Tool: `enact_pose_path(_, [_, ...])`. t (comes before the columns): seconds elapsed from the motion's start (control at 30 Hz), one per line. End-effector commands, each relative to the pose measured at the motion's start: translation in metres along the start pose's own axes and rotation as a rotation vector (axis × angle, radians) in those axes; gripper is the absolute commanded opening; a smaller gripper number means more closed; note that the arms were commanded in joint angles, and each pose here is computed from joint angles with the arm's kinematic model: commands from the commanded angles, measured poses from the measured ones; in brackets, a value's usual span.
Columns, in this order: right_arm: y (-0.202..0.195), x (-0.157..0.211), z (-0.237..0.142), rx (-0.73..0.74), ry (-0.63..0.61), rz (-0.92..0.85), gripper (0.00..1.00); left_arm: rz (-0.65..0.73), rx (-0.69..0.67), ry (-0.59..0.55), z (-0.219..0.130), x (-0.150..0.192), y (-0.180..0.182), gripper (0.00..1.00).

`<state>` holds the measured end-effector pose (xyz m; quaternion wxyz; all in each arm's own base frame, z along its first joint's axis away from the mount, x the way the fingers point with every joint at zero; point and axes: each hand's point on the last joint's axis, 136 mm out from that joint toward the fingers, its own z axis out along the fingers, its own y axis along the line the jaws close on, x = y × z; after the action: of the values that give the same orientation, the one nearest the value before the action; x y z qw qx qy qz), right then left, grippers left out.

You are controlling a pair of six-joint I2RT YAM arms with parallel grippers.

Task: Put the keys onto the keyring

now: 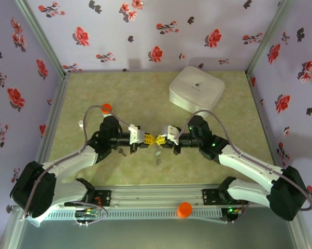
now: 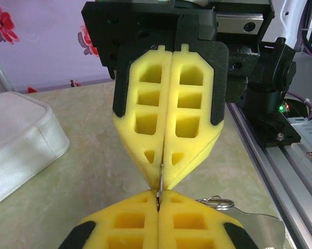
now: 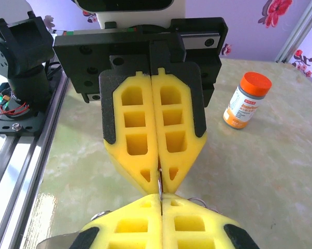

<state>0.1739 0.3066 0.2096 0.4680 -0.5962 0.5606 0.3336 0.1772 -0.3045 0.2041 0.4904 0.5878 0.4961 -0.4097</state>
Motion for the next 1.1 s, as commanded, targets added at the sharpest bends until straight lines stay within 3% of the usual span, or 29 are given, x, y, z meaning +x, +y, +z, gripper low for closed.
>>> enact_pose_path(0.0, [0.001,-0.003,-0.004,0.023,0.008,-0.027,0.31,0.094,-0.046,-0.044,-0.004,-0.018,0.005,0.00])
enact_pose_path(0.07, [-0.002,0.003,-0.012,0.077,0.030,-0.039,0.38,0.141,-0.073,-0.033,-0.004,-0.017,0.004,0.00])
enact_pose_path(0.13, [-0.003,0.011,-0.018,0.115,0.065,-0.050,0.39,0.199,-0.105,-0.016,-0.004,-0.017,0.005,0.00])
enact_pose_path(0.3, [-0.001,0.024,-0.028,0.141,0.136,-0.069,0.38,0.321,-0.182,0.022,-0.006,-0.015,0.007,0.00])
enact_pose_path(0.53, [0.003,0.015,-0.026,0.116,0.097,-0.076,0.32,0.416,-0.254,0.043,-0.008,-0.017,0.010,0.00])
enact_pose_path(0.67, [0.003,0.001,-0.020,0.090,0.037,-0.086,0.31,0.363,-0.240,0.029,-0.006,-0.019,0.009,0.00])
enact_pose_path(0.9, [-0.003,-0.008,-0.010,0.089,-0.012,-0.083,0.33,0.128,-0.090,-0.031,0.000,-0.029,0.002,0.00])
enact_pose_path(1.07, [0.003,-0.006,-0.010,0.067,-0.005,-0.077,0.26,0.083,-0.063,-0.035,0.001,-0.028,0.004,0.00])
